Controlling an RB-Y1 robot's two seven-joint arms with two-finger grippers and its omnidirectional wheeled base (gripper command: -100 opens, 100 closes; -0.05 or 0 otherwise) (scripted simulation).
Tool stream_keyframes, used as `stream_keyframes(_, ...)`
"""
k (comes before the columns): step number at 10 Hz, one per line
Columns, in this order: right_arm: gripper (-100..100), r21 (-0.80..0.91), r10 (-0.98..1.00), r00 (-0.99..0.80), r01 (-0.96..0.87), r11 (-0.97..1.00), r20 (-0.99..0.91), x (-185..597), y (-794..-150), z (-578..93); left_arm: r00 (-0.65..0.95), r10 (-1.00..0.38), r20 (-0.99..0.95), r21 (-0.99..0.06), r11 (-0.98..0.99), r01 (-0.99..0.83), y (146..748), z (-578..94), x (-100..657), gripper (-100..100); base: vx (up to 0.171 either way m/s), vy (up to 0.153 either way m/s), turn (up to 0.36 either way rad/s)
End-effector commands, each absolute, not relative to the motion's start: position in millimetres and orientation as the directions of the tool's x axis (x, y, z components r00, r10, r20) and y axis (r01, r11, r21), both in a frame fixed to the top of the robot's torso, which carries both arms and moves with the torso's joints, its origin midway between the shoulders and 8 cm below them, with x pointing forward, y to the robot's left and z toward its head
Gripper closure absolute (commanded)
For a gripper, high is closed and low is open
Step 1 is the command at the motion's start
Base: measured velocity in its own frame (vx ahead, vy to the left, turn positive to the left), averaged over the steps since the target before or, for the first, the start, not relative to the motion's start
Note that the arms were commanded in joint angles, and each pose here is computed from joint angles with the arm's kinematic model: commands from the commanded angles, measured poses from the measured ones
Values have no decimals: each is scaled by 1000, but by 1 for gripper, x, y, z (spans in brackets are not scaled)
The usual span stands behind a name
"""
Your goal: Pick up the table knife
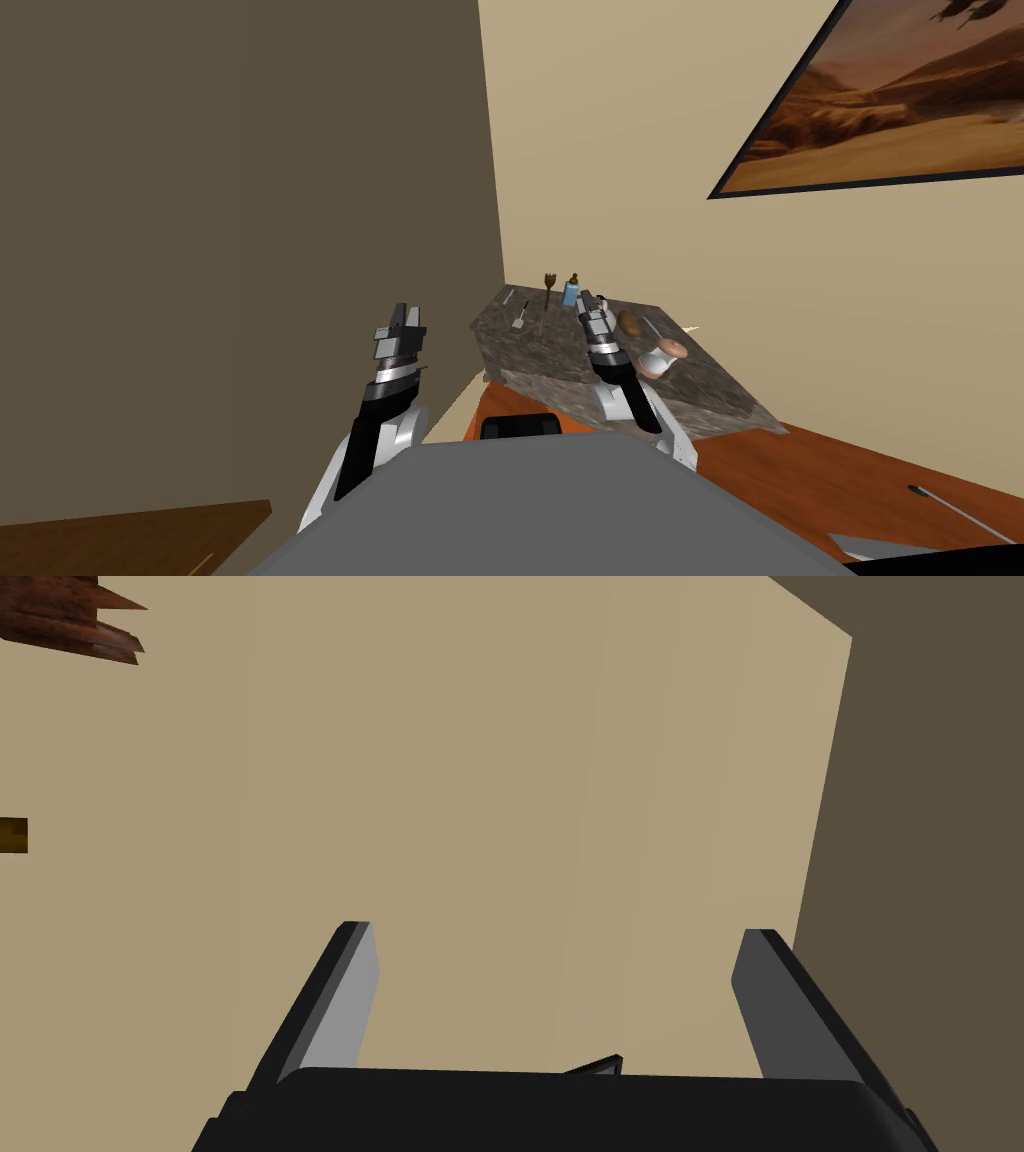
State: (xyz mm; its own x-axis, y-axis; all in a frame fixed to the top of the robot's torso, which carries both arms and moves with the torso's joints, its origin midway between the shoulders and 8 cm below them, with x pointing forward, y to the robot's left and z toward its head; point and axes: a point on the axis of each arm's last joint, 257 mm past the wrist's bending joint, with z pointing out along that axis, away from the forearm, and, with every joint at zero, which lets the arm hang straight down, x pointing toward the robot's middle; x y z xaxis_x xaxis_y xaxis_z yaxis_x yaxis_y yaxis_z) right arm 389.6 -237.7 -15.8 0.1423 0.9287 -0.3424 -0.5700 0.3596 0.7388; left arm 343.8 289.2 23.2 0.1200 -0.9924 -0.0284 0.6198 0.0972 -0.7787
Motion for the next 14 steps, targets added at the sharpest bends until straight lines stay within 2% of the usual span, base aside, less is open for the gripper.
stream_keyframes(1,-100,755,923,138,-538,375,-360,398,-239,-25,120,-992,-28,-779,97,620,289,23,344,0,-43,-18,-14)
stream_keyframes(14,-100,808,851,85,-277,520,-519,496,-236,-90,120,-992,-28,-779,97,620,289,23,344,0,-33,-14,-20)
